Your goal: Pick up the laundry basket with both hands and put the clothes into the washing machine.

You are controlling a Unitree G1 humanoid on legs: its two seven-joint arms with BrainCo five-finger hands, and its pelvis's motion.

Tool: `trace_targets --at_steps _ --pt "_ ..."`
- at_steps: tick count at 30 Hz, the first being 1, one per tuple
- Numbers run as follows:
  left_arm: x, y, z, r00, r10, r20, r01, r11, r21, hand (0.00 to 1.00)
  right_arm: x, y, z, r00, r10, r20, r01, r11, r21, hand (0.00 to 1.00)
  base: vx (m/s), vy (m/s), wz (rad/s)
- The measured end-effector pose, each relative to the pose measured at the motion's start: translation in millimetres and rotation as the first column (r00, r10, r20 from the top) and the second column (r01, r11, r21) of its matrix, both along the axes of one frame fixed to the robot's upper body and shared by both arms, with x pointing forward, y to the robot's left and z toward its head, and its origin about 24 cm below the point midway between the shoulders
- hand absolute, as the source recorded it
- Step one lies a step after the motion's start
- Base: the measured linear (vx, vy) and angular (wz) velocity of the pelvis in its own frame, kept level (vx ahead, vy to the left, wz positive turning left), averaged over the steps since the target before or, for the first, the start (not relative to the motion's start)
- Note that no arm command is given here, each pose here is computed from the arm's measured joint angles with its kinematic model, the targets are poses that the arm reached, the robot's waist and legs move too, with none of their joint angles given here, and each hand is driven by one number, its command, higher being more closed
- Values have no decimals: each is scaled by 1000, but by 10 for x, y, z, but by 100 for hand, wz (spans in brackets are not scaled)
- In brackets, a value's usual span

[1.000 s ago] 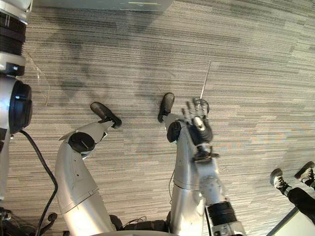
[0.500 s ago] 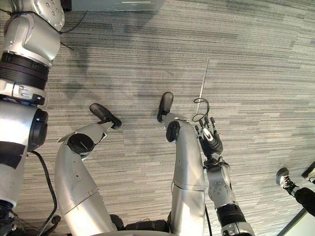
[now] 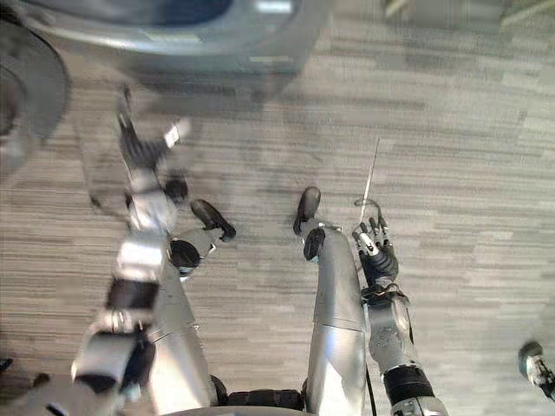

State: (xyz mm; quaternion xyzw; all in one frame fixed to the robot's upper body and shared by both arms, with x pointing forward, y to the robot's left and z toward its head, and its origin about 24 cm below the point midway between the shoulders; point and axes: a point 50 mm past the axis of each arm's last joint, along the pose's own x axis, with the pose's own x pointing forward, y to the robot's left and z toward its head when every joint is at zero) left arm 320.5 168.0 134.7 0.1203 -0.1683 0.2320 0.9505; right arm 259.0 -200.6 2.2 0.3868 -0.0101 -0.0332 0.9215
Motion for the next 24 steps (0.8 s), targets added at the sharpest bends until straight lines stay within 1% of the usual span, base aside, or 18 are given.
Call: trace_targets --at_steps 1,2,3,5,6,7,8,9,11,12,13,14,15,16,17,20,22,24 --pt "-76 -32 -166 999 -11 -47 10 999 -31 0 0 27 -12 1000 6 -9 -6 1000 -7 0 40 -51 7" --pt "-273 -104 -539 987 -45 -155 29 995 -99 0 -12 94 -84 998 30 -54 -32 999 -25 0 49 -33 13" --pt "-361 -130 -686 978 -63 -199 37 990 -133 0 -25 122 -131 996 38 -78 -41 999 -32 0 64 -40 24" --pt "-689 -161 -1117 936 -119 -331 58 980 -190 0 -107 258 -337 980 83 -181 -92 995 -43 0 92 -45 28" --pt "-749 -164 -1205 924 -131 -359 56 976 -211 0 -129 272 -380 975 87 -205 -99 994 -51 0 128 -64 36" --pt "-838 -164 -1352 900 -160 -405 60 966 -250 0 -191 268 -461 965 86 -248 -104 993 -60 0 132 -84 61" --pt "-999 -164 -1587 853 -221 -472 57 940 -336 0 -352 237 -616 945 71 -320 -97 993 -66 0 179 -111 66" --pt "-1054 -183 -1668 833 -253 -491 61 926 -373 0 -426 239 -676 935 66 -348 -96 993 -69 0 159 -99 73" --pt "-1275 -218 -1892 771 -326 -548 53 889 -455 0 -659 159 -866 894 32 -447 -86 991 -102 0 131 -110 76" --pt "-1323 -226 -1940 752 -347 -560 61 883 -465 0 -721 133 -920 880 20 -474 -83 990 -112 0 115 -105 117" --pt "-1427 -315 -2038 701 -417 -579 98 860 -501 0 -872 76 -1072 835 -7 -550 -82 987 -138 0 82 -62 95" --pt "-1456 -346 -2071 684 -436 -585 105 852 -513 0 -919 40 -1109 821 -21 -571 -75 987 -144 0 62 -19 100" --pt "-1514 -476 -2147 633 -495 -595 136 828 -545 0 -1048 -77 -1173 790 -64 -610 -37 988 -151 0 59 53 53" --pt "-1533 -535 -2173 605 -526 -598 161 816 -555 0 -1122 -143 -1195 777 -96 -623 -2 988 -154 0 46 94 46" --pt "-1534 -555 -2177 596 -540 -595 174 810 -560 0 -1153 -181 -1202 770 -115 -627 23 988 -154 0 2 145 25" --pt "-1458 -570 -2148 600 -547 -584 194 808 -556 0 -1192 -304 -1191 760 -186 -623 117 982 -150 0 -103 163 9" --pt "-1340 -571 -2091 606 -554 -571 235 810 -537 0 -1169 -251 -1166 766 -209 -607 179 978 -111 0 -156 188 -14" --pt "-1235 -585 -2027 609 -568 -554 277 806 -523 0 -1093 -179 -1077 792 -222 -568 211 974 -86 0 -172 196 -34"
